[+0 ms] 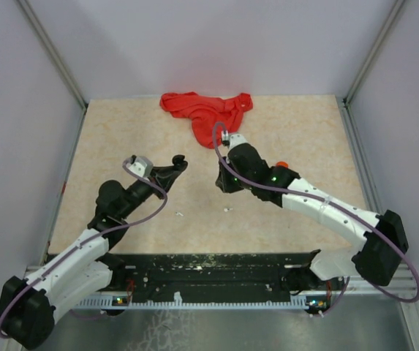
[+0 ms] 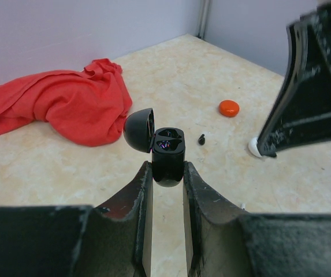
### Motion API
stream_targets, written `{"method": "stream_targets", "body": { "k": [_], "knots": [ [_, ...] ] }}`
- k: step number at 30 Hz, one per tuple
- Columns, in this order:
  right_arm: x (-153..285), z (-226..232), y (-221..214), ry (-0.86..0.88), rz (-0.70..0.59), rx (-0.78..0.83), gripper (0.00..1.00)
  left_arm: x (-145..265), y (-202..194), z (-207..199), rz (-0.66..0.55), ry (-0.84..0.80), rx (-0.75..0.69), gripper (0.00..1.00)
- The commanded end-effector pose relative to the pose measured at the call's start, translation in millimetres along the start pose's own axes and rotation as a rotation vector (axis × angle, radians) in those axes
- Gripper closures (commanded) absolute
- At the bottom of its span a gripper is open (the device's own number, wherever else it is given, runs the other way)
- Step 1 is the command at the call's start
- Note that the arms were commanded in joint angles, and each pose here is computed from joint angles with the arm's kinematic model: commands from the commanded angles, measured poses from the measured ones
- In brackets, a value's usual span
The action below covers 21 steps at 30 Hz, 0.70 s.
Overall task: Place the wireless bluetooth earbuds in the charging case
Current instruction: Pick up the earbud from the center of the board, then place the earbud in the charging case.
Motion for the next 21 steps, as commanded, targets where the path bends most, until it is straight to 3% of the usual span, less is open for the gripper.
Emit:
{"method": "stream_targets", "body": {
  "k": [1,13,21],
  "knots": [
    [38,22,71,0.144,-0.287,0.041,0.90,2,15,-15,-0.100,-0.122,0.012,0.99],
    [93,64,127,0.469,-0.663,0.097,0.90,16,27,-37,-0.225,-0.291,-0.076,0.99],
    [109,85,132,0.654,-0.725,0.137,0.90,26,32,-48,-0.296,-0.372,-0.115,0.99]
  ]
}}
Point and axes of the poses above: each gripper's point midway between its finger pads, its own x axis back along the fingers, its own z axis along the line the jaws close on, y = z × x, the point moved 5 cm from there along x, back along the fingers, and after that the axes turned 6 degrees about x, right-handed, at the moved point
